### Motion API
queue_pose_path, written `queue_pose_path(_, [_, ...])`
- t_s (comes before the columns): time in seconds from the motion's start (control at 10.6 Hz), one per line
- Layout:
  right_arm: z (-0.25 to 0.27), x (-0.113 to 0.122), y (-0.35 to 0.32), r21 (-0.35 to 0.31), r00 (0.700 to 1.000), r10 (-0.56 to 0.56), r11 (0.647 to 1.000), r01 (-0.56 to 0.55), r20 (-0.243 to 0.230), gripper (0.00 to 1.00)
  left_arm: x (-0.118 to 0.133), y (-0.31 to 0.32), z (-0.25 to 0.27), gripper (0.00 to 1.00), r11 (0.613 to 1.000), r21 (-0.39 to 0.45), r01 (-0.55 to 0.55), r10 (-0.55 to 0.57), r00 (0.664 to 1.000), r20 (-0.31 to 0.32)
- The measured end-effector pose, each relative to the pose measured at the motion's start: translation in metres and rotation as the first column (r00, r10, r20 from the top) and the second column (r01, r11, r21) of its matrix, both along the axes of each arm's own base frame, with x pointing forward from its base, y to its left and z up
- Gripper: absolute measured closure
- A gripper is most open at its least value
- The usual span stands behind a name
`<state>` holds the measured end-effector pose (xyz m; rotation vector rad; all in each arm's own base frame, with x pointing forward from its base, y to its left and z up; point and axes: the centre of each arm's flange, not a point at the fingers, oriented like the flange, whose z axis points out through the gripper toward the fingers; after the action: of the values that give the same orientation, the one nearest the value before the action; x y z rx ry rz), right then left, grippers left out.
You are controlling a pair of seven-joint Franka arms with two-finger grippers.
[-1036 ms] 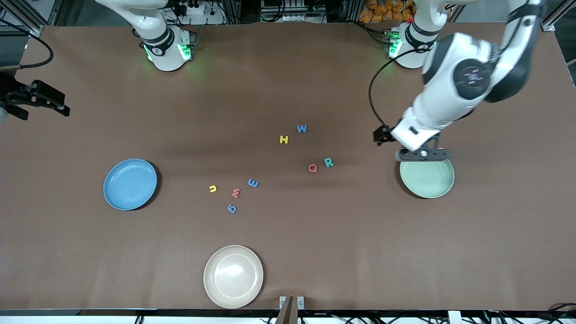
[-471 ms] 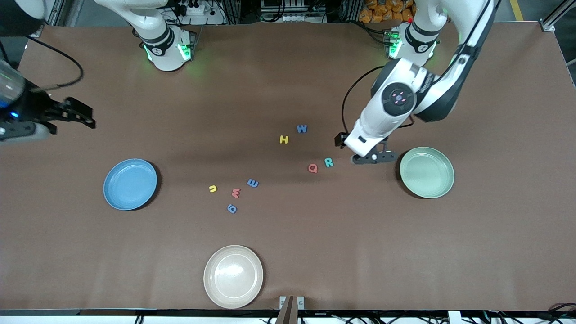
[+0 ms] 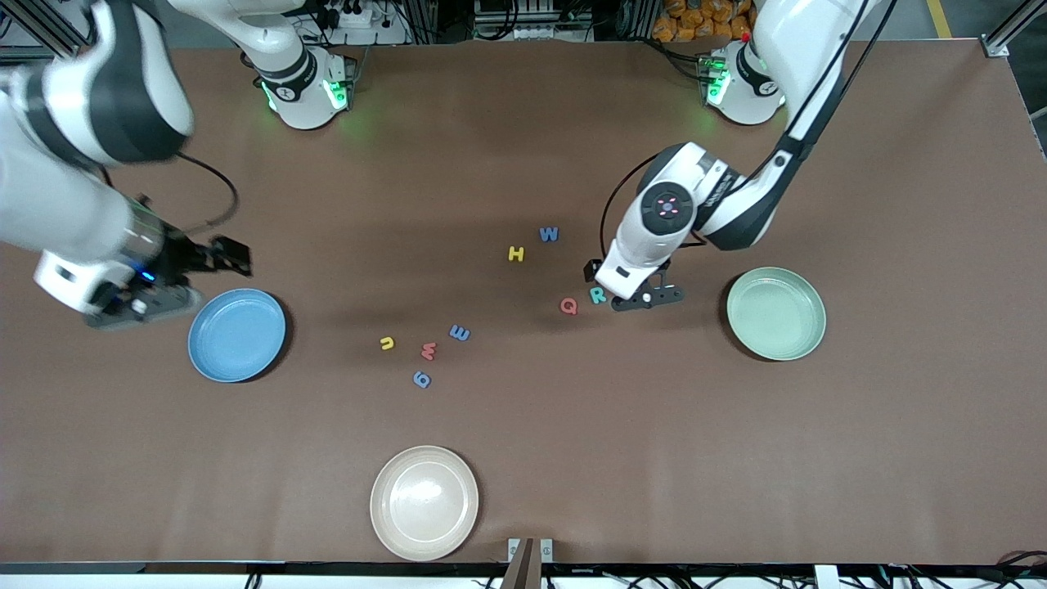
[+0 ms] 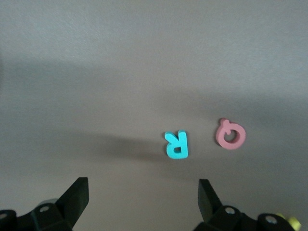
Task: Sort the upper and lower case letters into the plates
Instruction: 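Lower and grasp the cyan R with the left gripper while the right gripper descends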
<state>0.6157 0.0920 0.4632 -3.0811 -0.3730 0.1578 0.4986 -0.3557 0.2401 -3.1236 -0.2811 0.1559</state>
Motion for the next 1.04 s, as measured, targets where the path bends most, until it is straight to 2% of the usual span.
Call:
queue_pose_path(0.09, [-0.029, 0.010, 0.012, 0.003, 1.000, -0.002, 1.000, 0.002, -0.002, 0.00, -0.002, -0.004, -0.011, 0.00, 1.000, 0.003, -0.008, 0.008, 1.000, 0.001])
queue_pose_path(0.28, [-0.083, 0.019, 0.055, -0.004, 0.997, -0.081, 0.997, 0.081, -0.012, 0.00, -0.002, -0.007, -0.027, 0.00, 1.000, -0.012, -0.019, 0.019, 1.000, 0.002])
queue_pose_path(0.57, [-0.134, 0.010, 0.128, -0.015, 0.994, -0.113, 0.994, 0.113, -0.011, 0.00, -0.005, -0.009, -0.050, 0.04, 1.000, -0.012, -0.025, 0.025, 1.000, 0.001])
queue_pose_path(0.75, [-0.183, 0.014, 0.136, -0.017, 0.992, -0.122, 0.992, 0.122, -0.017, 0.00, -0.007, -0.010, -0.064, 0.06, 0.999, 0.021, -0.033, 0.032, 0.999, 0.019])
queue_pose_path(0.94, [-0.222, 0.017, 0.133, -0.014, 0.991, -0.132, 0.991, 0.132, -0.008, 0.00, -0.005, -0.012, -0.069, 0.16, 0.999, 0.026, -0.041, 0.040, 0.999, 0.025])
queue_pose_path(1.04, [-0.234, 0.015, 0.132, -0.002, 0.991, -0.134, 0.991, 0.134, 0.017, 0.00, -0.004, -0.013, -0.069, 0.30, 0.999, 0.022, -0.042, 0.041, 0.999, 0.027])
